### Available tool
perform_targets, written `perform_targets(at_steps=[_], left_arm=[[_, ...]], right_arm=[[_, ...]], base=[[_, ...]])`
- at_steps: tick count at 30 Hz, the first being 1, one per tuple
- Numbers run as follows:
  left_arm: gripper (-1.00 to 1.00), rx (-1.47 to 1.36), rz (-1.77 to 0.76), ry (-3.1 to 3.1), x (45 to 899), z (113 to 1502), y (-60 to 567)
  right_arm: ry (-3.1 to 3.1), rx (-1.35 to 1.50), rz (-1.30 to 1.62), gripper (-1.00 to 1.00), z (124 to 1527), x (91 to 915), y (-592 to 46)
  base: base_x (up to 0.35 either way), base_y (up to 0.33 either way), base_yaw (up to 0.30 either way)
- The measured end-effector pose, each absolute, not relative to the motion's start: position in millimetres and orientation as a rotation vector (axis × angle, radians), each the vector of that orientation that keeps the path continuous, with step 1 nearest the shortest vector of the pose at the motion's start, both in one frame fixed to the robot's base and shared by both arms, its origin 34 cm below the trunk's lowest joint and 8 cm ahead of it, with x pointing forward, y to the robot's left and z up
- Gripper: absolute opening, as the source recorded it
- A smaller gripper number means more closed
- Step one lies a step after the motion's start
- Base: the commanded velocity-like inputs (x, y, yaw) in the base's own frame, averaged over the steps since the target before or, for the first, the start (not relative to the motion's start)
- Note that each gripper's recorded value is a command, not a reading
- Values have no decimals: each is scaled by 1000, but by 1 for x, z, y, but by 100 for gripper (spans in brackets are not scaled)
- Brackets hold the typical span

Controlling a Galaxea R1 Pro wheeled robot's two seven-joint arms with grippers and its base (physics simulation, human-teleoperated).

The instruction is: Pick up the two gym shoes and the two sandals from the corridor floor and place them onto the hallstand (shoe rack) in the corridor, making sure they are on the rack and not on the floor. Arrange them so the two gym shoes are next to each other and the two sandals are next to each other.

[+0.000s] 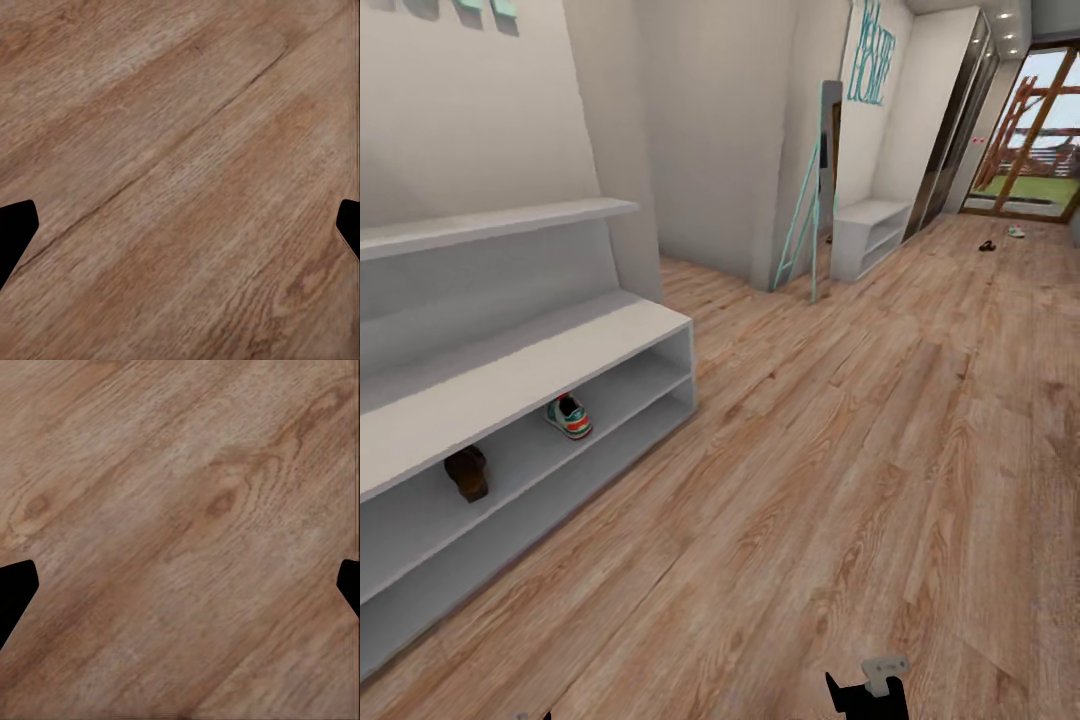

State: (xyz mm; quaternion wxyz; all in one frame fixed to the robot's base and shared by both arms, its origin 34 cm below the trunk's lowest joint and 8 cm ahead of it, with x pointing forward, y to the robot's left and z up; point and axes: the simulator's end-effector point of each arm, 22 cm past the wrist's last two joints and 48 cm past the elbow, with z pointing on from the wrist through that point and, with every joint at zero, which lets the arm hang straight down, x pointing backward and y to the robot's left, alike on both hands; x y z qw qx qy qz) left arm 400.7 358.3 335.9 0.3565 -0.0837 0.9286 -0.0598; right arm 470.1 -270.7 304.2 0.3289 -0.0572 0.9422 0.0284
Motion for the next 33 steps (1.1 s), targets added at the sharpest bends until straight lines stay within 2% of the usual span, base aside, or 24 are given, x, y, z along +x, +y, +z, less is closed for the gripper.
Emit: perform_targets(at_steps=[33], left_arm=[[100, -213, -159, 2369, 409, 344, 357]], right_arm=[[2433, -150, 71, 100, 316, 481, -271]], base=[[0, 0, -265]])
